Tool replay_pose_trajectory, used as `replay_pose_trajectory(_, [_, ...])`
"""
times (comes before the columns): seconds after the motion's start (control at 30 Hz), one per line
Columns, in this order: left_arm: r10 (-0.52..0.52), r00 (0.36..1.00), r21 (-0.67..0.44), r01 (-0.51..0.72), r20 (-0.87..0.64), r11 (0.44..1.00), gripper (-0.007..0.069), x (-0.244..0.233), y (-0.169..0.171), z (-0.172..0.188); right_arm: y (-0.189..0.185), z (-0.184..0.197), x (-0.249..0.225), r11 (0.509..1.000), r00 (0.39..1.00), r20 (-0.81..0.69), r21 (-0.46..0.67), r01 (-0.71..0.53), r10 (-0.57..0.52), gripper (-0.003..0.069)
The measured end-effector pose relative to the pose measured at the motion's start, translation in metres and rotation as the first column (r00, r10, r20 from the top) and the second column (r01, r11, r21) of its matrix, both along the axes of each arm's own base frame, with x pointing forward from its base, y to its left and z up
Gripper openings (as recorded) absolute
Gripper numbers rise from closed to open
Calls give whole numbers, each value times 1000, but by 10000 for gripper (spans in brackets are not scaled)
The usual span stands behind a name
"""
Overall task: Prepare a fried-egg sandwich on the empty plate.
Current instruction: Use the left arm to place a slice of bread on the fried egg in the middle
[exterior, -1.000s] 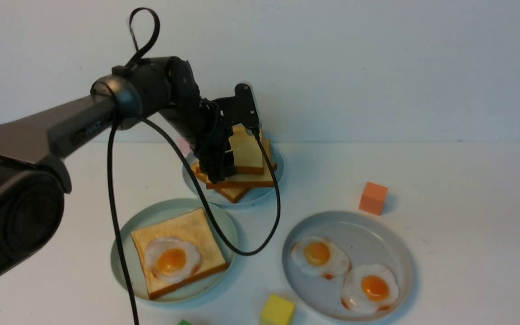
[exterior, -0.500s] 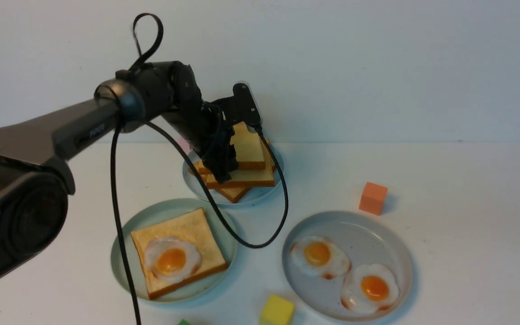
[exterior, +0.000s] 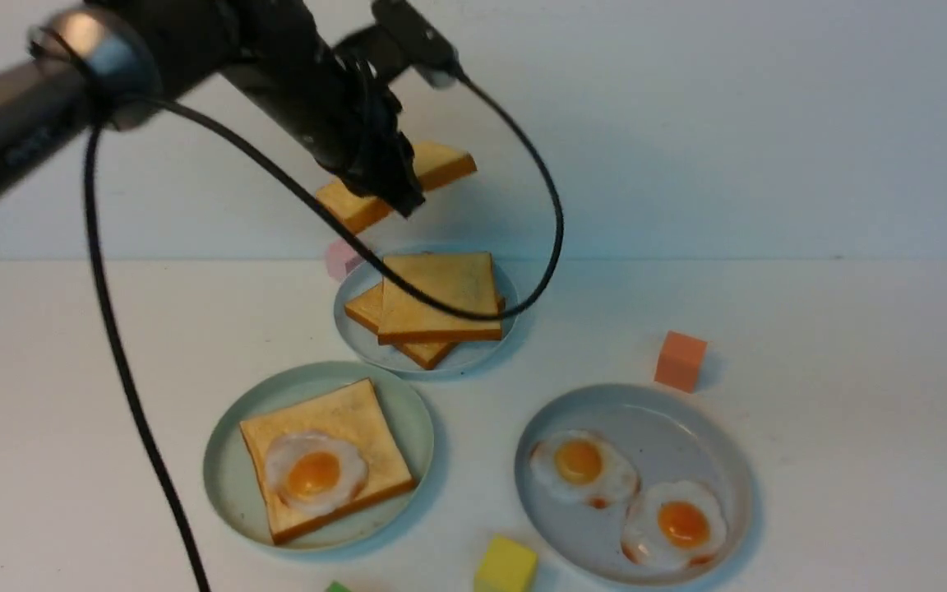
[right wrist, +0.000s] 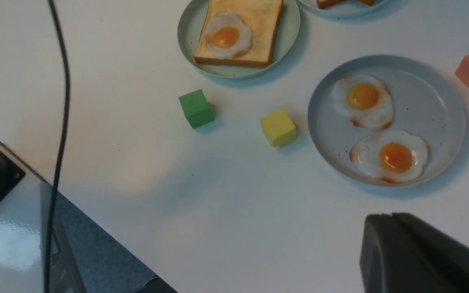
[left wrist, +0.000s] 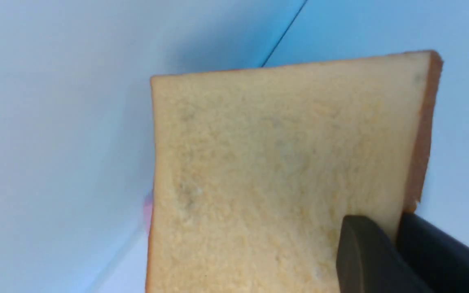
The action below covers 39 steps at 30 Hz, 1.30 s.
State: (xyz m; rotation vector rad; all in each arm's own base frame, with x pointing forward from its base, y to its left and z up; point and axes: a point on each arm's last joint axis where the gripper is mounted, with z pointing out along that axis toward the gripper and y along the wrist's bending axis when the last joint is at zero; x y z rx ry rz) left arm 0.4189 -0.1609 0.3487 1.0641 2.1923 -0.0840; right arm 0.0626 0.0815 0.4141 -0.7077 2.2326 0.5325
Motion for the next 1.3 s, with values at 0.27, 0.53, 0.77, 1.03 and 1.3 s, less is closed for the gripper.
replay_pose_trajectory(0.27, [71,992,205,-48,-104,978,62,-107,-4,-7,-1,0,2,1000,1000,18,-9,10,-10,35])
replay_pose_trajectory(0.53, [2,989,278,39,-148,960,60,-150,9,-96,4,-3,5,1000,998,56,13,3,-4,39])
replay_pose_trajectory(0.77, [-95,991,274,117,-90,955,59,-148,6,-127,7,-3,6,999,998,67,37,-8,6,43])
replay_pose_trajectory(1.03, [-157,984,347,177,-86,921,58,-135,1,-154,7,-3,5,999,998,59,42,-12,10,43])
replay_pose_trajectory(1.3, [-163,981,368,192,-109,910,57,-131,-1,-167,8,-4,4,999,999,44,49,-22,20,48])
